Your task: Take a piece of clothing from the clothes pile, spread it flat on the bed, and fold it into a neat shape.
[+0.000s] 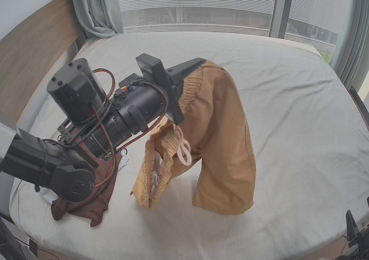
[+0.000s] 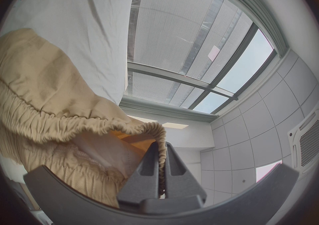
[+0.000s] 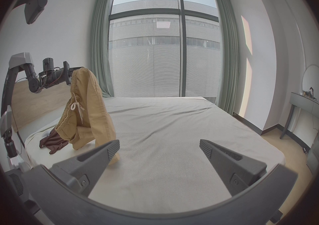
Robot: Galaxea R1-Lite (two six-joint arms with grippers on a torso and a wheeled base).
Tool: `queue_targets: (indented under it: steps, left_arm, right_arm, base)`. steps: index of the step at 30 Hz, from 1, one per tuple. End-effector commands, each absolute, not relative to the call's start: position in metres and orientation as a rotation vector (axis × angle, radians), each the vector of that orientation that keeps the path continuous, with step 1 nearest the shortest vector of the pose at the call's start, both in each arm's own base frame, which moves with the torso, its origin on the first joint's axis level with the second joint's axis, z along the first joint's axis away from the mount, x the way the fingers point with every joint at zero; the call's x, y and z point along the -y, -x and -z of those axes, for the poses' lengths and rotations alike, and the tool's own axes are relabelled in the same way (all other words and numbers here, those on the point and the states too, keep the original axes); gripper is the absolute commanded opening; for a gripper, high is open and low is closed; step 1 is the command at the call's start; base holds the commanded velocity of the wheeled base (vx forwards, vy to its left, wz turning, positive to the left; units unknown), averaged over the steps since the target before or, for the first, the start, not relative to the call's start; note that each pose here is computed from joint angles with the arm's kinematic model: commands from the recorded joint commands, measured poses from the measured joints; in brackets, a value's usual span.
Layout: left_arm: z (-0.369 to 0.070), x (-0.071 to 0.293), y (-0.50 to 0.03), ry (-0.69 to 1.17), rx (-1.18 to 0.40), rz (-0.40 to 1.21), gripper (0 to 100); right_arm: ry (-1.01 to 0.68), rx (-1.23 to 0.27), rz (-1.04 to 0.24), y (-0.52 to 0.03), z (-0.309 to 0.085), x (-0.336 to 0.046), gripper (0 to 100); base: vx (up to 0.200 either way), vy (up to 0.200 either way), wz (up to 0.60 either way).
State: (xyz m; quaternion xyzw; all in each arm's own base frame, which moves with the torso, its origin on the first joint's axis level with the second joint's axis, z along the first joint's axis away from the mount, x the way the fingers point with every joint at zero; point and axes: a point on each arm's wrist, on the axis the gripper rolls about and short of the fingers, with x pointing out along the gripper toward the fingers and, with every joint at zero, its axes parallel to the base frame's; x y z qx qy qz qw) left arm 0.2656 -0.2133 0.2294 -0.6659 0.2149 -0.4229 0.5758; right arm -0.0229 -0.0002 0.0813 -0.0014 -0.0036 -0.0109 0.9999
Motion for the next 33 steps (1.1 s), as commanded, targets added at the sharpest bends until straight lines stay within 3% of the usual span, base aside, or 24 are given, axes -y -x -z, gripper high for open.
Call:
queue_targets:
  steps: [1,33]
  left_arm:
    - [-0.224,0.226,-0.267,1.555,-0.534,1.001,0]
    - [-0.221,0.291,-0.252,1.612,-0.736,1.173,0]
  right_arm:
    - [0.003,0.008,0.021,0.023,-0.076,0.000,100]
    - [0.005,0.006,0.021,0.023,-0.076,0.000,100]
  base:
    - [0.000,0.000,0.00]
    - [0.000,0.000,0.00]
